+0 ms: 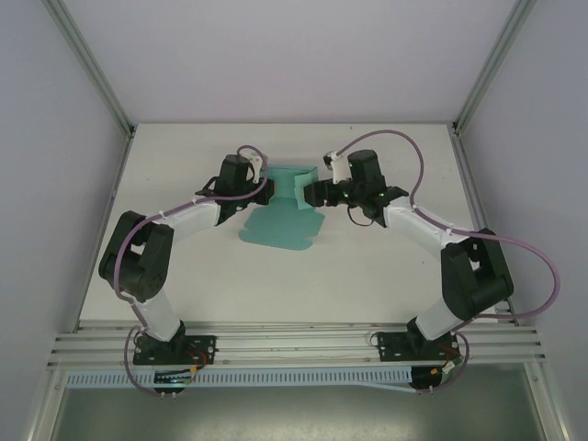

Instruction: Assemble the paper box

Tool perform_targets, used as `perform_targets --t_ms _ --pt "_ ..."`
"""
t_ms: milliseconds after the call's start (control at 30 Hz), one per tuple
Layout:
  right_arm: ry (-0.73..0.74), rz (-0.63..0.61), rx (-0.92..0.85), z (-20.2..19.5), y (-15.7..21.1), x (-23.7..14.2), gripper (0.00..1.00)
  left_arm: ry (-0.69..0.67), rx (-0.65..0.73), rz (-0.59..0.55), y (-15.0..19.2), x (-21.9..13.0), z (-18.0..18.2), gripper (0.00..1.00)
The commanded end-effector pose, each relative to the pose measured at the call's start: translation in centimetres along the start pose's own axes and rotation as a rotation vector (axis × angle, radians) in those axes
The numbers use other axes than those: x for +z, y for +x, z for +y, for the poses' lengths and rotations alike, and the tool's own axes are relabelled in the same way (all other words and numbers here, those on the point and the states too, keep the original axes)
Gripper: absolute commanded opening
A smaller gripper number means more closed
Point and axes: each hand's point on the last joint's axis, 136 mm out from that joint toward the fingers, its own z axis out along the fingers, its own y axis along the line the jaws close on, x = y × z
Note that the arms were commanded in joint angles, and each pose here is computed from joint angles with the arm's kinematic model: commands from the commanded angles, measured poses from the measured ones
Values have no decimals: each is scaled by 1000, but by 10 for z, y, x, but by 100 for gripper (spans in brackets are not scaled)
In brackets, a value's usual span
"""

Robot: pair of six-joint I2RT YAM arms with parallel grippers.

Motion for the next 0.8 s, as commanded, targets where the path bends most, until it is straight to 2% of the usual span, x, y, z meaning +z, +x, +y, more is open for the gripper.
perform_targets --t_ms 0,100,233,367,433,467,600,767 --pt "98 2 -18 -15 -4 12 67 21 18 -30 -15 -5 -9 0" --pt "76 12 -24 -8 -5 20 66 -8 15 -19 -13 -5 -4 0" --pt "142 50 -25 -17 1 27 63 -35 11 -24 -14 -7 0 0" --pt "264 69 -27 -35 7 29 43 -36 17 -29 -16 -9 -1 0" --pt "336 79 -18 -47 9 27 24 -46 15 -32 -17 -11 0 0" --pt "372 87 -22 -52 11 27 21 -56 17 -32 -18 -11 0 0" --pt "545 144 -48 -76 21 24 14 -95 19 -30 -21 -13 0 0" --pt "896 184 -90 -121 24 1 1 -197 -4 -15 -21 -18 8 0"
